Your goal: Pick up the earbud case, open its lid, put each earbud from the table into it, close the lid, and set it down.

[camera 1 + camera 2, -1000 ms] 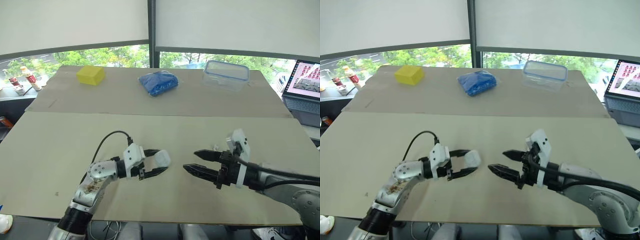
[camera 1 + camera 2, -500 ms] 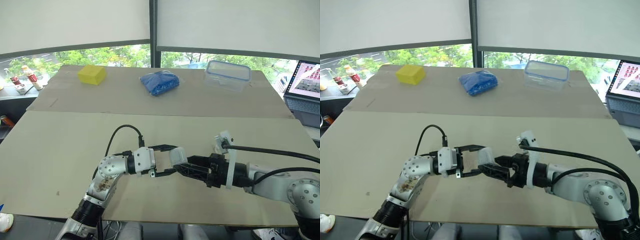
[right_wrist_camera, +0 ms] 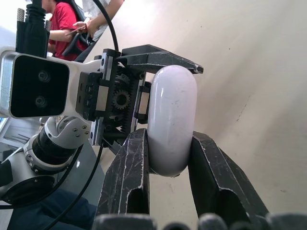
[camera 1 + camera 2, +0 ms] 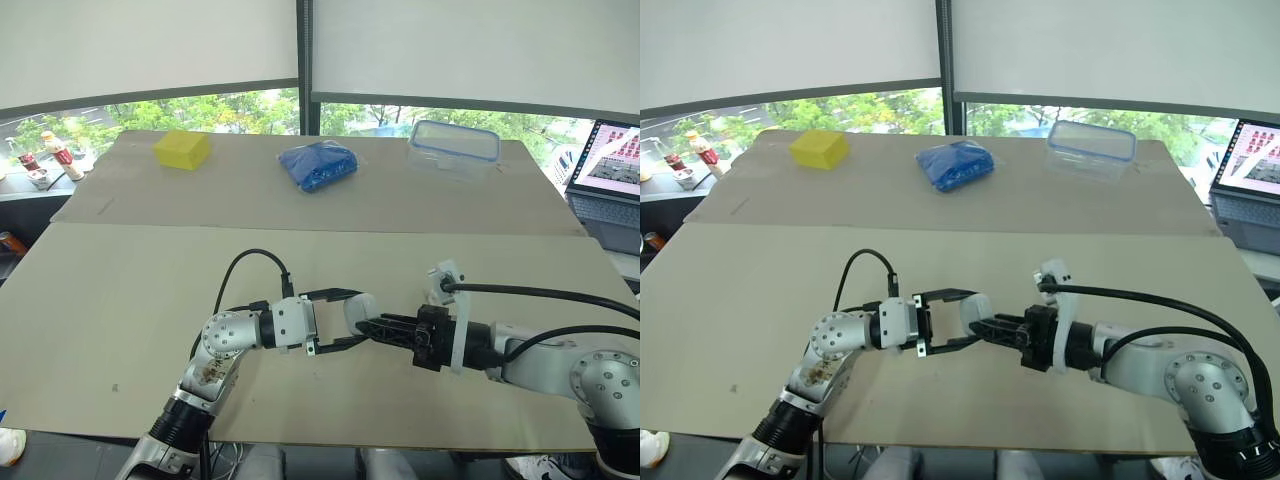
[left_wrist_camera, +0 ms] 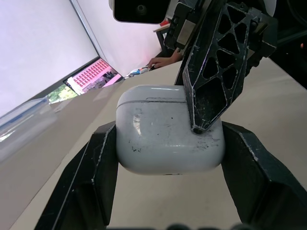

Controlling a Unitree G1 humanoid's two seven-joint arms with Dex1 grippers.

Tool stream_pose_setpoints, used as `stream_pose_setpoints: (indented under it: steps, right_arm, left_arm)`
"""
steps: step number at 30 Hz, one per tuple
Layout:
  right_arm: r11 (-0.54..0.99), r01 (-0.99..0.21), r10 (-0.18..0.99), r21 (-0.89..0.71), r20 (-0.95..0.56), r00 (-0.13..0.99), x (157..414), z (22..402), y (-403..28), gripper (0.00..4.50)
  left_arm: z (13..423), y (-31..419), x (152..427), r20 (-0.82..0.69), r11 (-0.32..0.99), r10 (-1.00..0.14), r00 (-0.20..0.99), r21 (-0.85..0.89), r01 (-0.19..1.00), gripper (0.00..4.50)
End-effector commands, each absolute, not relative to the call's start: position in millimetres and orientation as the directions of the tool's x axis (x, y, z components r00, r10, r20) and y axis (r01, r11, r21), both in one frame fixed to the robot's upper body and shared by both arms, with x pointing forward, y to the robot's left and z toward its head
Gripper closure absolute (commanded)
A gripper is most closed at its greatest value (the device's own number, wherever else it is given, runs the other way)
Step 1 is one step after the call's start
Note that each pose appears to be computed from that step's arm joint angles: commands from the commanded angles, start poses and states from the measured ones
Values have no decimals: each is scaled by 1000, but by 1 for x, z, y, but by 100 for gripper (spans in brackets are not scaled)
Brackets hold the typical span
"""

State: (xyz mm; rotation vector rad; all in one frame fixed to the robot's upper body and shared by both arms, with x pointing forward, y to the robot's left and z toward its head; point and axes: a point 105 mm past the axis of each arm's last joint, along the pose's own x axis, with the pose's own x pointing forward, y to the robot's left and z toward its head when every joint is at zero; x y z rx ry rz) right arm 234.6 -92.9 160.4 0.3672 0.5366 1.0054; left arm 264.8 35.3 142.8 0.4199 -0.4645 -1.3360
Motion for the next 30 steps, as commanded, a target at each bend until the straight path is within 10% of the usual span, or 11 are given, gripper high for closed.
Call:
stream_pose_setpoints:
  steps: [1,5,10,21,30]
  right_arm:
    - [452,-724,891,522,-222,396,231,170,-87,377]
    - [457,-724,889,517,-228,398,233,169,-88,377]
    - [471,-729,882,497,-239,407,236,170,-91,377]
    - [392,-912,711,-122,-589,384,236,161,-111,377]
    - [199,-927,645,-319,-670,368,251,157,-112,377]
  left_arm:
    - [151,30,261,112,179,-984,140,576,798,193]
    - [148,30,265,106,191,-981,159,566,802,193]
    - [145,36,272,67,187,-981,181,574,797,0]
    - [108,84,277,-374,56,-921,108,147,987,0]
    - [128,41,286,-359,18,-929,94,209,978,0]
